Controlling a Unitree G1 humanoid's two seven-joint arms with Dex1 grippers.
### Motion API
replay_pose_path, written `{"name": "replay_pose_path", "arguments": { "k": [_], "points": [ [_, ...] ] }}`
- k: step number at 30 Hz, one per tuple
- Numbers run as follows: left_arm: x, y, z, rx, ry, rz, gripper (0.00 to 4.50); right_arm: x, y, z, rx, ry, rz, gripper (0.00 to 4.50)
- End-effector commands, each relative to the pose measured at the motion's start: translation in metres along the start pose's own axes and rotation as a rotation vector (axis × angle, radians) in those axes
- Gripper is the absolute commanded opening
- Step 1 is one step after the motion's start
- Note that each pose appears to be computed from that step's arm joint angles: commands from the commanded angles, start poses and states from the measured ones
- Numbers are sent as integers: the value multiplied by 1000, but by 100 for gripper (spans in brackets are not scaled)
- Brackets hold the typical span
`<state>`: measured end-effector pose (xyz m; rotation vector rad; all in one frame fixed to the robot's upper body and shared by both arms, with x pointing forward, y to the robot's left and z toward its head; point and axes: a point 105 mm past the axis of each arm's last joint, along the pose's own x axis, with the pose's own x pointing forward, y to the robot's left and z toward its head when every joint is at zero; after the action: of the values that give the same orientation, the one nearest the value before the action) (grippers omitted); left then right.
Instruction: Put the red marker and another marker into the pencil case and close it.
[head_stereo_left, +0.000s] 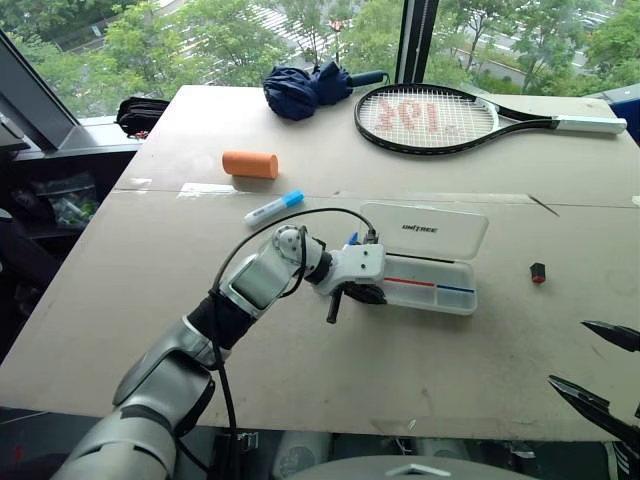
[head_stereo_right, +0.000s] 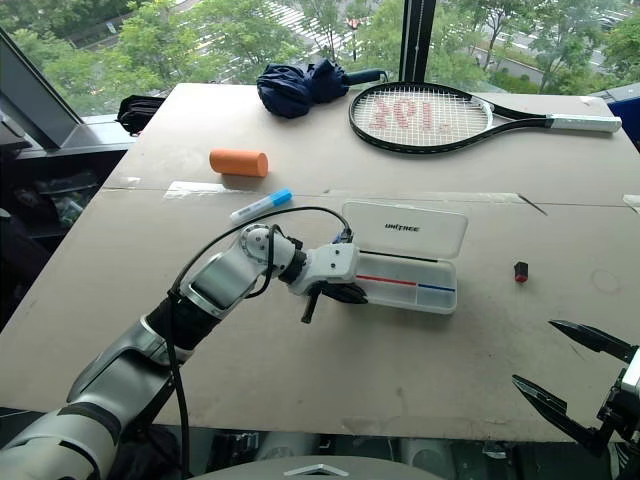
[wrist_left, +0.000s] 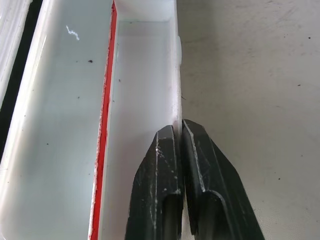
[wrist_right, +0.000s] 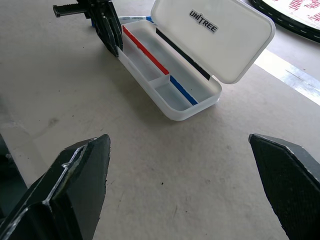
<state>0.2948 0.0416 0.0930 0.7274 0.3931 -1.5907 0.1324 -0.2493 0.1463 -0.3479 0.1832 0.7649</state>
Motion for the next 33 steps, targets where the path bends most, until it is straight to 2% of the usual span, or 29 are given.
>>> {"name": "replay_pose_path", "arguments": {
  "k": [1, 5, 7, 9, 12, 15, 18, 21, 24, 26, 28, 30, 33],
  "points": [
    [-9, 1, 9, 23, -28, 34, 187, -1, -2, 7, -28, -10, -2, 450],
    [-41, -5, 24, -32, -166, 91, 363, 2, -1, 10, -24, -21, 7, 450],
    [-58, -12, 32, -54, -247, 123, 363, 3, 0, 10, -20, -24, 10, 450],
    [-76, -17, 36, -147, -314, 170, 363, 5, 0, 10, -14, -33, 14, 450],
    [-99, -20, 26, -282, -355, 286, 363, 12, 0, 12, -7, -69, 29, 450],
    [-121, -10, -5, -416, -307, 483, 363, 22, -3, 17, -1, -116, 46, 450],
    [-153, 11, -54, -518, -175, 740, 363, 33, -6, 24, -8, -162, 78, 450],
    [-173, 26, -83, -556, -81, 858, 363, 41, -6, 31, -14, -192, 114, 450],
    [-181, 47, -100, -553, -18, 903, 363, 49, 1, 42, -21, -223, 183, 450],
    [-177, 59, -98, -532, -18, 865, 363, 52, 6, 49, -30, -236, 209, 450],
    [-167, 62, -83, -517, -78, 767, 363, 52, 10, 53, -40, -240, 217, 450],
    [-153, 50, -62, -522, -148, 611, 363, 51, 14, 55, -41, -241, 215, 450],
    [-141, 32, -51, -566, -148, 501, 363, 49, 19, 54, -37, -237, 198, 450]
  ]
}}
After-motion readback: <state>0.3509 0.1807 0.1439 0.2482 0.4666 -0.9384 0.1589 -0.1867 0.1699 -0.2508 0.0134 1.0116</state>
